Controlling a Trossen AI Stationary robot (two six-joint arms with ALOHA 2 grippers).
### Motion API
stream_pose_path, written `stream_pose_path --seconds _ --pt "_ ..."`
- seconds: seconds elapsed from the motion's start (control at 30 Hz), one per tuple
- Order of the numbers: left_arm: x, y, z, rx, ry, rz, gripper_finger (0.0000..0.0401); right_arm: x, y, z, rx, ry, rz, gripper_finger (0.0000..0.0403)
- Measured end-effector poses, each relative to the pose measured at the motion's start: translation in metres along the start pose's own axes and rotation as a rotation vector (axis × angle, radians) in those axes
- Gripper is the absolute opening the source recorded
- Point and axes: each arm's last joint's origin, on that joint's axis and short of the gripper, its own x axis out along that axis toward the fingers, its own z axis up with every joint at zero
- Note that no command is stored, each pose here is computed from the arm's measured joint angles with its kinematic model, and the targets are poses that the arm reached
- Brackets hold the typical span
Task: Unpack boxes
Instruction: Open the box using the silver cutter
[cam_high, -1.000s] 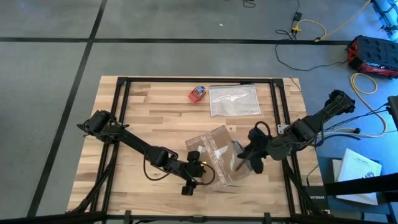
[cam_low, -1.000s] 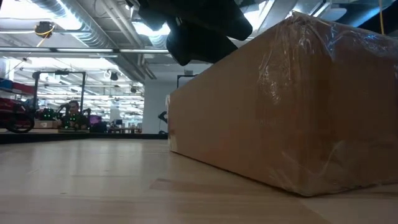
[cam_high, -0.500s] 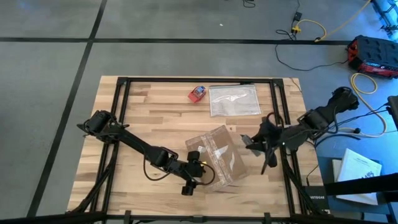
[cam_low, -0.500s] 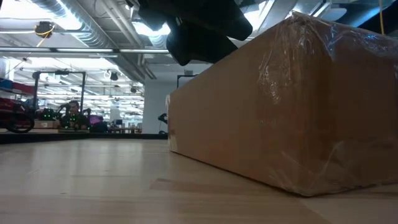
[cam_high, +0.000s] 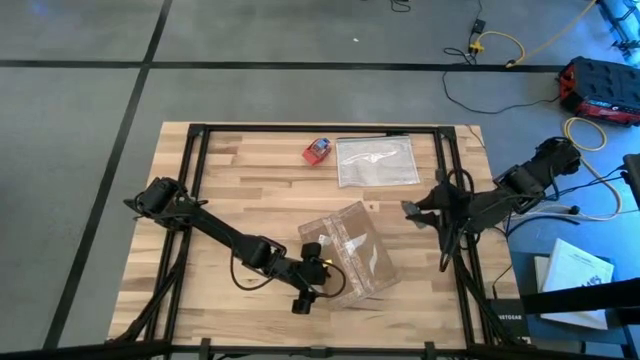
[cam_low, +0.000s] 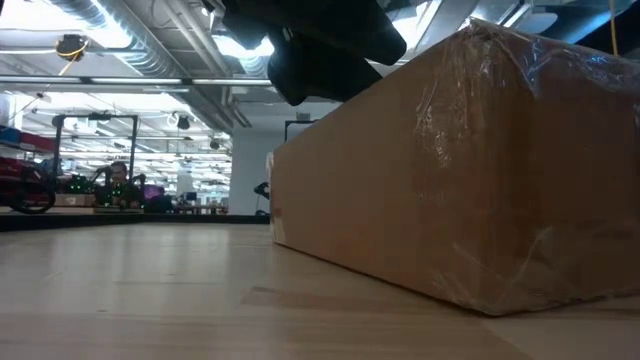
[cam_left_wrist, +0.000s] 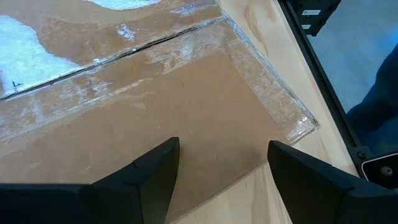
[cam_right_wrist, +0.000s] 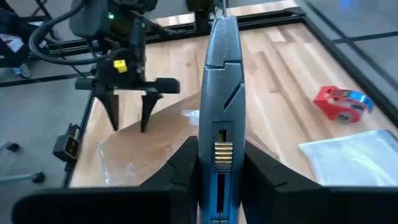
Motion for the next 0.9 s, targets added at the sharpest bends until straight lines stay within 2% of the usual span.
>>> stream_pose_path --seconds 0.1,0.3,0.6,0.8,0.9 --pt "0.000 0.000 0.000 0.000 0.000 0.000 0.0234 0.002 -0.003 -0.003 -0.044 0.006 -0.082 0.0061" --pt "0.000 0.000 0.000 0.000 0.000 0.000 0.0234 0.009 -0.014 0.003 -0.034 -0.004 -0.188 0.0061" --pt "0.000 0.000 0.000 0.000 0.000 0.000 0.0234 0.037 -0.029 0.017 0.025 0.047 -0.172 0.0061" --pt "0.000 0.000 0.000 0.000 0.000 0.000 0.0234 0.058 -0.029 0.023 0.066 0.073 -0.123 0.0061" --pt "0.000 0.000 0.000 -0.001 -0.001 0.000 0.0234 0.068 -0.028 0.022 0.085 0.106 -0.135 0.0061"
